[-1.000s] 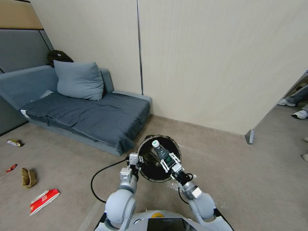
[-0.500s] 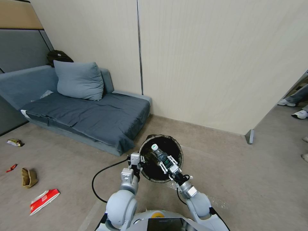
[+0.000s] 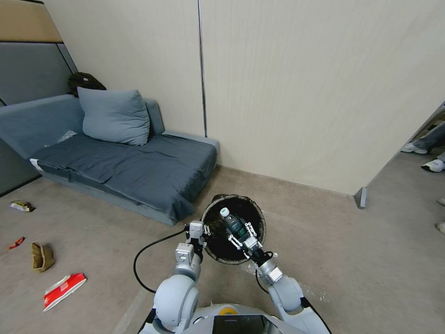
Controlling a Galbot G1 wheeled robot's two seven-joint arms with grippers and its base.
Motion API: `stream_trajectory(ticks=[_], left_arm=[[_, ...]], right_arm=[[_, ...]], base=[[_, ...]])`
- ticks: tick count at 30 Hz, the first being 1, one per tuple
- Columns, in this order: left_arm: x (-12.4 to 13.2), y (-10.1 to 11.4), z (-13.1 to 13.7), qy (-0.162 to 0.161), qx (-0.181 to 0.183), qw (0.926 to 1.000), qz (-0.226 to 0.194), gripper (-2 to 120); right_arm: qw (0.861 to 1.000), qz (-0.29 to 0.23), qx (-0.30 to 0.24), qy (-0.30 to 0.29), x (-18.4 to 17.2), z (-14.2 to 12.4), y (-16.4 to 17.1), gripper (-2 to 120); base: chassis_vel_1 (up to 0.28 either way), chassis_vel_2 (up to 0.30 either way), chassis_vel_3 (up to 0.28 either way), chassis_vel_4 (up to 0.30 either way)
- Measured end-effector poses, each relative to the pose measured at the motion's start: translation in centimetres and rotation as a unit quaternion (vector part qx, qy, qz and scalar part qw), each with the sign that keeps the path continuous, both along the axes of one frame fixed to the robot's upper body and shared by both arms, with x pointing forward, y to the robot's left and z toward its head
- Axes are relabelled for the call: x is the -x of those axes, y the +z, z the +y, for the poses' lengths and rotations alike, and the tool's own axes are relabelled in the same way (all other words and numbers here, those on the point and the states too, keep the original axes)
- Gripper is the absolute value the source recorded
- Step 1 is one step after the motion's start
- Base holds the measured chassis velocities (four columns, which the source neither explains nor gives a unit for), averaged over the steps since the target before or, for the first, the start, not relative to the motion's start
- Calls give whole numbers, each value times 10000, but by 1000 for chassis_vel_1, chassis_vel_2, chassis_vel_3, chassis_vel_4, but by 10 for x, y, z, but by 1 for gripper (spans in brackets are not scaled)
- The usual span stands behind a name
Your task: Pick up the trash bin, then pick up the garbage from the floor and place it into the trash bin.
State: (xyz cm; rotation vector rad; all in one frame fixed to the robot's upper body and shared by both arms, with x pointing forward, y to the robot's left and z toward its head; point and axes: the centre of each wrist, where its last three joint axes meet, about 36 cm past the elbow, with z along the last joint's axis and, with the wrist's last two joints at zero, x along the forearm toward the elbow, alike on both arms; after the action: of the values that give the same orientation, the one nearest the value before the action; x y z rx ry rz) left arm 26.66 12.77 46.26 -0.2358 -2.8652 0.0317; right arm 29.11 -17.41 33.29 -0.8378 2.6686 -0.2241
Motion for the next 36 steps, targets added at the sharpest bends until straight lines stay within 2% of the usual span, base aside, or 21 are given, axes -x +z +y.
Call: stream_trajectory(ticks=[8, 14, 17, 20, 21, 26, 27, 30, 36], left_arm=[[2, -2, -3, -41, 9, 10000, 32, 0], [3, -3, -4, -69, 62, 9999, 74, 0], [3, -6, -5, -69, 58, 9999, 125, 0], [3, -7, -3, -55, 40, 9999, 134, 0], [3, -8, -1, -14, -1, 9999, 124, 0], [4, -9, 5, 81, -89, 9999, 107, 0], [4, -9, 7, 108, -111, 9998, 103, 0], [3, -7, 15, 220, -163, 9996, 28, 0], [2, -8, 25, 364, -227, 9991, -2, 0]], right_arm=[[9999, -74, -76, 23, 5, 4, 7, 110], [9991, -189, -377, 20, 12, 9, 27, 114], [9970, -429, -638, -52, 19, 12, 57, 114], [9958, -524, -729, -154, 22, 11, 70, 114], [9939, -627, -834, -358, 25, 7, 84, 111], [9902, -740, -893, -783, 34, -5, 102, 106], [9872, -799, -902, -1044, 35, -11, 109, 102], [9779, -904, -988, -1607, 39, -22, 123, 100], [9689, -686, -1074, -2121, 51, -27, 123, 100]], base=[[0, 0, 0, 0], [0, 0, 0, 0], [0, 0, 0, 0], [0, 0, 0, 0], [0, 0, 0, 0], [0, 0, 0, 0], [0, 0, 0, 0], [0, 0, 0, 0], [0, 0, 0, 0]])
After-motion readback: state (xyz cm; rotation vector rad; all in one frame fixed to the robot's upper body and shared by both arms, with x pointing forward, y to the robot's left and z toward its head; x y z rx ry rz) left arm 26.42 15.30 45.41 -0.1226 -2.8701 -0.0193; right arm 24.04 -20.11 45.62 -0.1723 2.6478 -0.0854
